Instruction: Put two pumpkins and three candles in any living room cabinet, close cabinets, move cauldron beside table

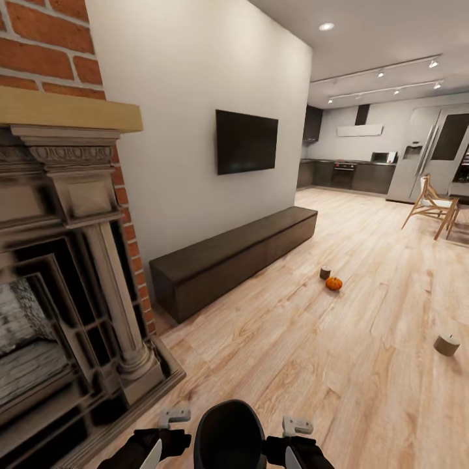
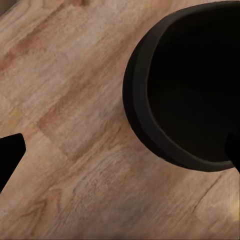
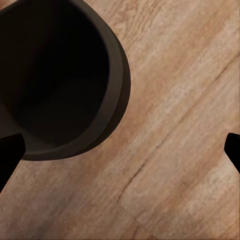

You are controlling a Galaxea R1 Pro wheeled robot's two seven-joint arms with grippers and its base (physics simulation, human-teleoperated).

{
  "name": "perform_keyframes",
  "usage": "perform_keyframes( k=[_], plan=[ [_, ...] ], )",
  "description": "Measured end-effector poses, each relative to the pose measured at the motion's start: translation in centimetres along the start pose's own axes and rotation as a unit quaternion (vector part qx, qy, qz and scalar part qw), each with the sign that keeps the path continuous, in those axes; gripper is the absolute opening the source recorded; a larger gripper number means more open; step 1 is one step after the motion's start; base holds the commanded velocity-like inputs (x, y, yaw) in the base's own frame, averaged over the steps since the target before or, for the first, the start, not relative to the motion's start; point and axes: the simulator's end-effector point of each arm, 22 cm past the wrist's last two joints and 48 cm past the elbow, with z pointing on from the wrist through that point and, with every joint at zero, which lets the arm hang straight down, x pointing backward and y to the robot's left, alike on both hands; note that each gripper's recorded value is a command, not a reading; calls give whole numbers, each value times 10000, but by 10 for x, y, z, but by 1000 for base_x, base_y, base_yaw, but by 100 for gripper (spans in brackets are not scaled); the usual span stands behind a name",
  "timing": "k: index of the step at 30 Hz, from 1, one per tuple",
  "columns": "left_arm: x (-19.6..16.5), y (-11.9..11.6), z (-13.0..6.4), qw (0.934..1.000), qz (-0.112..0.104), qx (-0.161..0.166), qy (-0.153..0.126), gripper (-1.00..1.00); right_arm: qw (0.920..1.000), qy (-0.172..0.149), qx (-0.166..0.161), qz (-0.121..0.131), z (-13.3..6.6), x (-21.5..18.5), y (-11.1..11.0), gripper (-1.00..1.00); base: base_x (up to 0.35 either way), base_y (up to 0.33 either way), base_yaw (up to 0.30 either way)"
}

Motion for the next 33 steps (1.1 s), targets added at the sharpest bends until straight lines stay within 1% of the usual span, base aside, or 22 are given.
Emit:
perform_keyframes(
  k=[11,27,29,33],
  plan=[
    [17,3,19,10000,3,-2,36,100,10000,-13,-1,-3,19,12,-3,100,0,0,0],
    [35,6,47,10000,1,0,-17,100,10000,-19,0,-9,47,32,-8,100,0,0,0],
    [35,6,50,10000,0,0,-64,100,10000,-23,1,-27,50,34,-8,100,0,0,0],
    [38,4,57,10000,7,21,-88,100,9998,-34,-20,-194,56,37,-4,100,0,0,0]
  ],
)
